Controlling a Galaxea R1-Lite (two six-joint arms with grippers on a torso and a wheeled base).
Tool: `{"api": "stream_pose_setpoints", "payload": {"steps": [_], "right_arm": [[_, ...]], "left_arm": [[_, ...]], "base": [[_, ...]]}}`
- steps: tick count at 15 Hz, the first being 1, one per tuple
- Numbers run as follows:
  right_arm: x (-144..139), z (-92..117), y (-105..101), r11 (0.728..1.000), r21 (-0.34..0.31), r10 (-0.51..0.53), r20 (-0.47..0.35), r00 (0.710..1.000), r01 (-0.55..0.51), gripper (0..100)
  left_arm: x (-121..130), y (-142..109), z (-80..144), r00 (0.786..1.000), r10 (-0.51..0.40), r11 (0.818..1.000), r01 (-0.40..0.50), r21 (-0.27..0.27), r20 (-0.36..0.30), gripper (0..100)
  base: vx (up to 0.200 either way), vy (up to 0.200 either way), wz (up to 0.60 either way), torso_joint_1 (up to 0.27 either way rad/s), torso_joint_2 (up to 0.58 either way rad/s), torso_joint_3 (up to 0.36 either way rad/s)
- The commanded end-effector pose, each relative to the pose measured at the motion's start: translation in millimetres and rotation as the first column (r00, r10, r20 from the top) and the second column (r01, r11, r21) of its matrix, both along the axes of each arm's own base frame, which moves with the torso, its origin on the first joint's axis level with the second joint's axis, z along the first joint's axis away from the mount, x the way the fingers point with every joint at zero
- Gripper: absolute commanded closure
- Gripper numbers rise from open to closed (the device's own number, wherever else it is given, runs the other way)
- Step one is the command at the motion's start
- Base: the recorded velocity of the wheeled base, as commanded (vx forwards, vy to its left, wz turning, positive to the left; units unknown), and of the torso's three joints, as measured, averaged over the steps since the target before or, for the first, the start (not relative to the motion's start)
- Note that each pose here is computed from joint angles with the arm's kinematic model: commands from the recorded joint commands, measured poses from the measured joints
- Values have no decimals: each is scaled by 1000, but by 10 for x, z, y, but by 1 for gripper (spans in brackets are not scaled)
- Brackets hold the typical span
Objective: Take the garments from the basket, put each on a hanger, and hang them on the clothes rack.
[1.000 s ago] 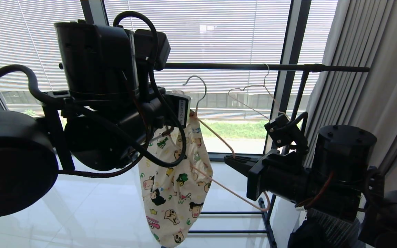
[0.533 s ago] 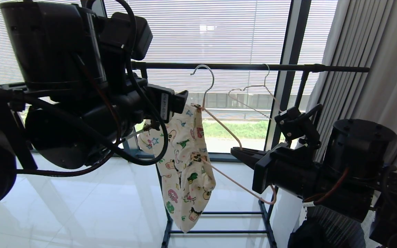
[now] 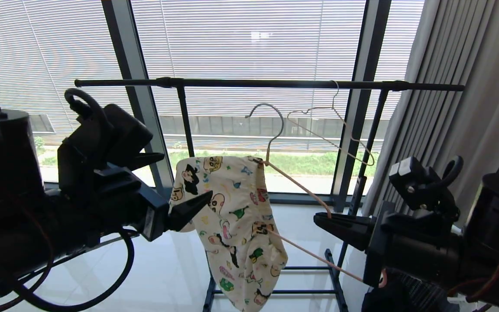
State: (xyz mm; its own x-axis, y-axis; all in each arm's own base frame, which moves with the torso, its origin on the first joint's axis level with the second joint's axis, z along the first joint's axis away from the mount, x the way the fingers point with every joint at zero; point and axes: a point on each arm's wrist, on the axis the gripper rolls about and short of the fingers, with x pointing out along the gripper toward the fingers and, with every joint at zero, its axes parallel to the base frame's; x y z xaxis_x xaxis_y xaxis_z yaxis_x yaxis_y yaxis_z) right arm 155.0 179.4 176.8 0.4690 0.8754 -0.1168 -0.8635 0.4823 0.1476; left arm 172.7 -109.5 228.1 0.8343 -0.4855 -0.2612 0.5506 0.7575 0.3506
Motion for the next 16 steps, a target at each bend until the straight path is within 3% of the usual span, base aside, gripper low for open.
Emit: {"api": "stream_pose_setpoints", "payload": {"steps": [1,2,4,5,6,10,16], "right_arm": [[-295,-95,-296,998,-20,58,5,998,-57,100],[-342,-132,-340,997,-35,72,13,997,-72,100],[-469,-289,-470,990,-81,117,-4,993,-117,100],[-502,-344,-501,987,-104,125,-3,992,-125,100],[-535,-399,-534,980,-134,149,12,989,-146,100],[-614,-465,-578,963,-171,219,44,975,-209,100],[-707,-434,-546,949,-176,280,89,956,-262,100]], "left_arm": [[-169,65,-132,998,-55,997,55,56,-1,0],[-188,50,-179,997,-77,994,78,79,-7,0],[-452,-133,-443,961,-263,953,273,134,-83,0],[-523,-192,-533,944,-310,934,325,150,-116,0],[-549,-233,-634,931,-331,919,356,170,-155,0],[-556,-332,-810,906,-357,890,404,210,-227,0],[-503,-396,-846,909,-360,894,401,200,-211,0]], "base": [[0,0,0,0,0,0],[0,0,0,0,0,0],[0,0,0,0,0,0],[0,0,0,0,0,0],[0,0,0,0,0,0],[0,0,0,0,0,0],[0,0,0,0,0,0]]}}
